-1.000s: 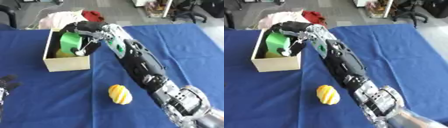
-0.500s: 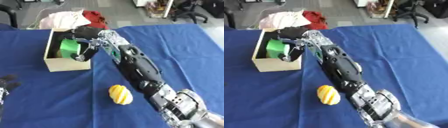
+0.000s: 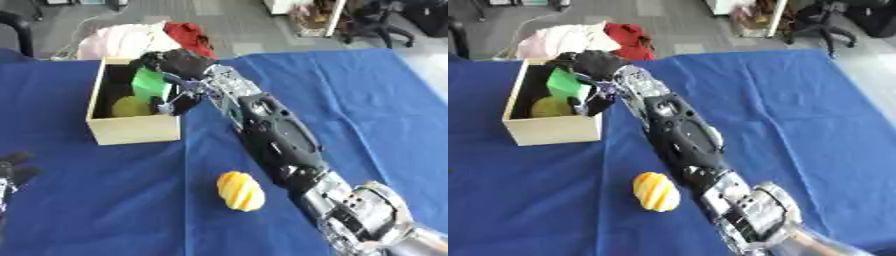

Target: Pick up objects on the table and place them in the box.

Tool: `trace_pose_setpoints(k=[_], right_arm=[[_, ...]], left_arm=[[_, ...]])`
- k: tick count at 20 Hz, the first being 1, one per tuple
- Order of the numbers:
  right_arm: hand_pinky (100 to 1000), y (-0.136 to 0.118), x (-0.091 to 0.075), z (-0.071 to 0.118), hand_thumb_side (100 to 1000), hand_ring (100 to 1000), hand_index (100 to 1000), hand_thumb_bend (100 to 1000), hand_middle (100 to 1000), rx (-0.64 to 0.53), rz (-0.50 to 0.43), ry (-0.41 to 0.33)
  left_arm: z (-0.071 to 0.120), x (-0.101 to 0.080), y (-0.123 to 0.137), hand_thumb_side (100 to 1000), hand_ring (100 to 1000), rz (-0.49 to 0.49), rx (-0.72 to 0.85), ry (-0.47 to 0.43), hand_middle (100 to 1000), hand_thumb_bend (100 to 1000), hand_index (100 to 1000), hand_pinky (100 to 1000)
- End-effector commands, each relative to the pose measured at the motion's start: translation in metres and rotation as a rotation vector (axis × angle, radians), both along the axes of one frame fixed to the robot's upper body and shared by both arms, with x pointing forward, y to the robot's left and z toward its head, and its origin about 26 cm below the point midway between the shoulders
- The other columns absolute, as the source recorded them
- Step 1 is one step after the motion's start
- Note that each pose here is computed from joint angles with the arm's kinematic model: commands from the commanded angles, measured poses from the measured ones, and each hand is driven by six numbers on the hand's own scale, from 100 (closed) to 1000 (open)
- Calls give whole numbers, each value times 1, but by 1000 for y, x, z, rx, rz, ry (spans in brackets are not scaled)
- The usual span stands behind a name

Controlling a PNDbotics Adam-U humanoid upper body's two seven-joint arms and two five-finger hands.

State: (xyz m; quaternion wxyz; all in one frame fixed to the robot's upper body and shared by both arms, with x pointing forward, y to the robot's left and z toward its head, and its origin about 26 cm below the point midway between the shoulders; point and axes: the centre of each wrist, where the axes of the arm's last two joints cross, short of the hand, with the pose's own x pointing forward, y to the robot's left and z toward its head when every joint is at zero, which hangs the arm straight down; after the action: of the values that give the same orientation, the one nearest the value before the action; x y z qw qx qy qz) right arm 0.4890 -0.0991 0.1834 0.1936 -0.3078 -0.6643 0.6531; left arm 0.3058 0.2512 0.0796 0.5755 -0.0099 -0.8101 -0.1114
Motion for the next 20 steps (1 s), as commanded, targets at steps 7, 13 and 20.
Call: trace_pose_setpoints(k=[7, 13, 20], right_arm=[[978, -16, 6, 17, 657, 998, 1000, 100, 1000, 2, -32, 3], [1000, -22, 7, 25, 744, 1000, 1000, 100, 1000, 38, -25, 17], [1000, -21, 5, 31, 901, 1000, 1000, 100, 1000, -15, 22, 21]], left_arm=[[8, 1, 0, 723, 730, -7, 2, -27, 755, 100, 801, 909], [7, 1, 1, 723, 730, -4, 4, -25, 755, 100, 801, 909], [7, 1, 1, 722, 730, -3, 6, -25, 756, 100, 801, 909]])
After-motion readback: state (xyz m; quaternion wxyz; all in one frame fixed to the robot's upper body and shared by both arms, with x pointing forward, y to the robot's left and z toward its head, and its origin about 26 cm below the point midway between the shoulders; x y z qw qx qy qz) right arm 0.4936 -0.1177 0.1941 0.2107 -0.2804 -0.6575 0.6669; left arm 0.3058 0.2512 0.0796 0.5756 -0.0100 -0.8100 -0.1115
